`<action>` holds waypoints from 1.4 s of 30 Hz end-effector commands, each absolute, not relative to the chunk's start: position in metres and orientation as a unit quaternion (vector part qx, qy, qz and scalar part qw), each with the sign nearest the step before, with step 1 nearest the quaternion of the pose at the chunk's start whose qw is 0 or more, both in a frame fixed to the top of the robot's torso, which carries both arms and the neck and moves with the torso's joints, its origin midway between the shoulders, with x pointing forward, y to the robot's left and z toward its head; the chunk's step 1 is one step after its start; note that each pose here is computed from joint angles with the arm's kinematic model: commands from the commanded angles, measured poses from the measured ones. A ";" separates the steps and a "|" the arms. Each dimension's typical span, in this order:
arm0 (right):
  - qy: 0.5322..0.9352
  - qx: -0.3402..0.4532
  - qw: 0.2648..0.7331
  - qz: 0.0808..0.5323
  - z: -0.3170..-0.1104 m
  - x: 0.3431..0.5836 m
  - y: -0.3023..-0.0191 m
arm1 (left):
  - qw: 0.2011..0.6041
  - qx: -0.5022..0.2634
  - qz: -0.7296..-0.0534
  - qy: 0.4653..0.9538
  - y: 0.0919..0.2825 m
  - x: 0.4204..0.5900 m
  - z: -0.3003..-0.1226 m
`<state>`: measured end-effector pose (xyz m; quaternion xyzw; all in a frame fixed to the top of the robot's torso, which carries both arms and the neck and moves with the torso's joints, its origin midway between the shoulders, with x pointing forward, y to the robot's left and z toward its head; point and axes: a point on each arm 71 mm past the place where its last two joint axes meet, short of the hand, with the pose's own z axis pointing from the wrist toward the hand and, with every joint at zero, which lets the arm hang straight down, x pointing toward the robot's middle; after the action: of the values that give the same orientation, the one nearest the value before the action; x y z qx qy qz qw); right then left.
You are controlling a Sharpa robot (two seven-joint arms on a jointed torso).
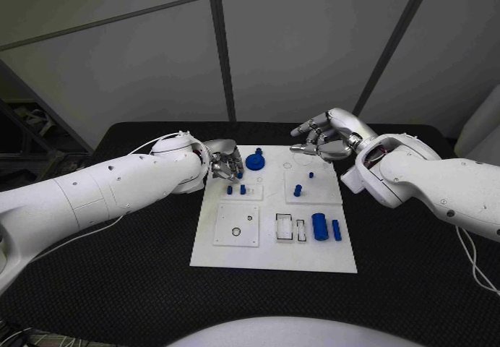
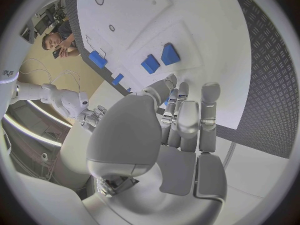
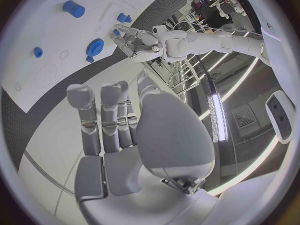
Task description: Assemble the parts on the task board
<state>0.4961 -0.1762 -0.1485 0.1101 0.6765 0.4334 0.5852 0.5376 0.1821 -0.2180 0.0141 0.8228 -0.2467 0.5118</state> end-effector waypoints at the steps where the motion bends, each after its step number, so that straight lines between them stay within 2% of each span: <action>1: 0.687 0.110 0.590 0.410 -0.150 0.499 -0.181 | 0.520 0.009 -0.245 0.818 0.184 0.538 -0.216; 8: 0.717 0.083 0.600 0.346 -0.158 0.506 -0.195 | 0.531 0.000 -0.242 0.812 0.194 0.539 -0.214; 14: 0.737 0.007 0.614 0.283 -0.164 0.511 -0.203 | 0.552 -0.027 -0.261 0.791 0.210 0.539 -0.203; 21: 0.744 -0.076 0.625 0.222 -0.173 0.512 -0.203 | 0.556 -0.117 -0.337 0.750 0.235 0.533 -0.188; 24: 0.746 -0.101 0.628 0.198 -0.179 0.512 -0.203 | 0.550 -0.179 -0.383 0.721 0.246 0.529 -0.182; 32: 0.742 -0.127 0.634 0.175 -0.190 0.512 -0.198 | 0.495 -0.338 -0.494 0.630 0.264 0.515 -0.172; 42: 0.744 -0.137 0.628 0.180 -0.196 0.512 -0.188 | 0.460 -0.386 -0.528 0.600 0.267 0.504 -0.172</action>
<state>0.5117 -0.1888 -0.1971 -0.1226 0.7464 0.1882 0.6265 0.5039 0.2656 -0.1755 -0.3505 0.6356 -0.5026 0.4695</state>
